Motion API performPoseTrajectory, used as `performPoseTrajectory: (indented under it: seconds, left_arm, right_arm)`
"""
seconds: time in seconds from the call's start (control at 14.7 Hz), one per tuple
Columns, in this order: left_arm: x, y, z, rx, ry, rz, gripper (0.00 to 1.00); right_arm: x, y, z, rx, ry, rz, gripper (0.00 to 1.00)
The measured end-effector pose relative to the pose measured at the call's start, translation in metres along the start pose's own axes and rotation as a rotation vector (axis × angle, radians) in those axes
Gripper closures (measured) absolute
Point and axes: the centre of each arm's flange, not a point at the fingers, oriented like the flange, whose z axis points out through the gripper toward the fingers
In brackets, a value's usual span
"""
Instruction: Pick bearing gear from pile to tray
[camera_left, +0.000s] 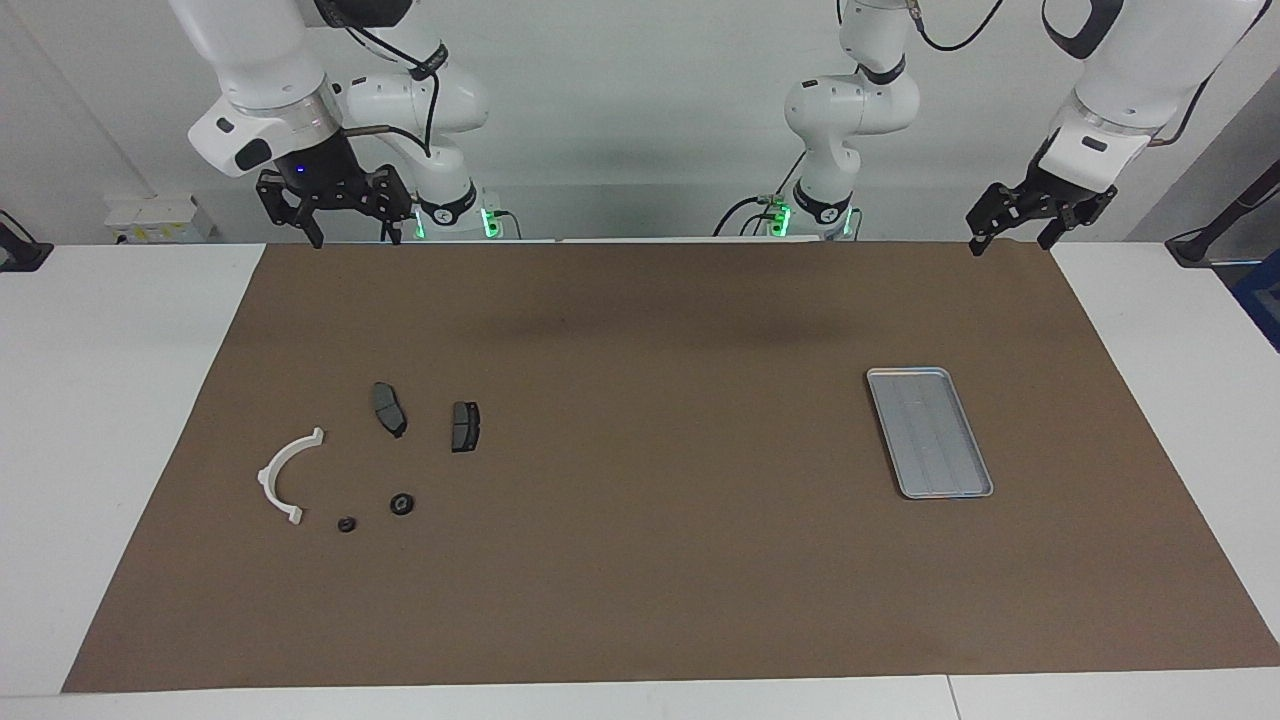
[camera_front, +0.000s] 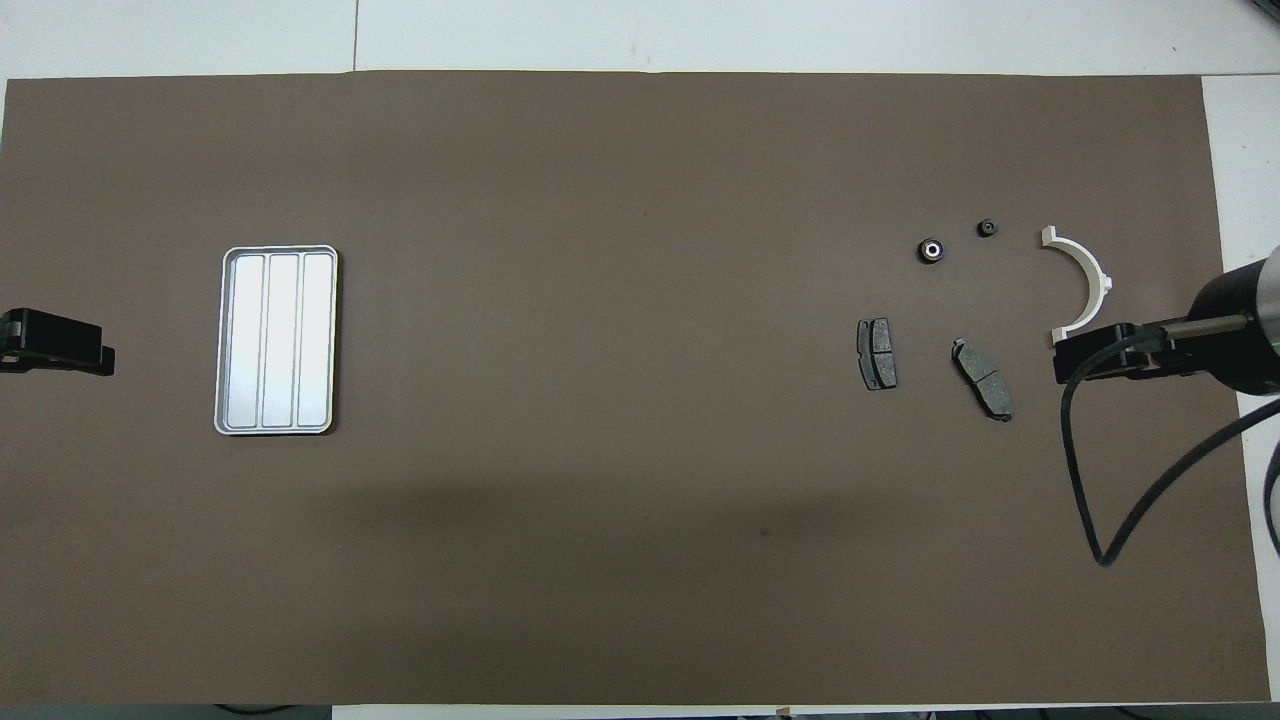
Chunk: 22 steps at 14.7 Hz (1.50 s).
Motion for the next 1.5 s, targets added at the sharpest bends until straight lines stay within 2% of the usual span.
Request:
performPoseTrajectory:
  seconds: [1.5]
  left_arm:
    - [0.0,0.0,0.0,0.0,0.0,0.0,0.0]
  right_arm:
    - [-0.0036,0.0047,-0.0074,0.002,0.015,-0.011,0.0]
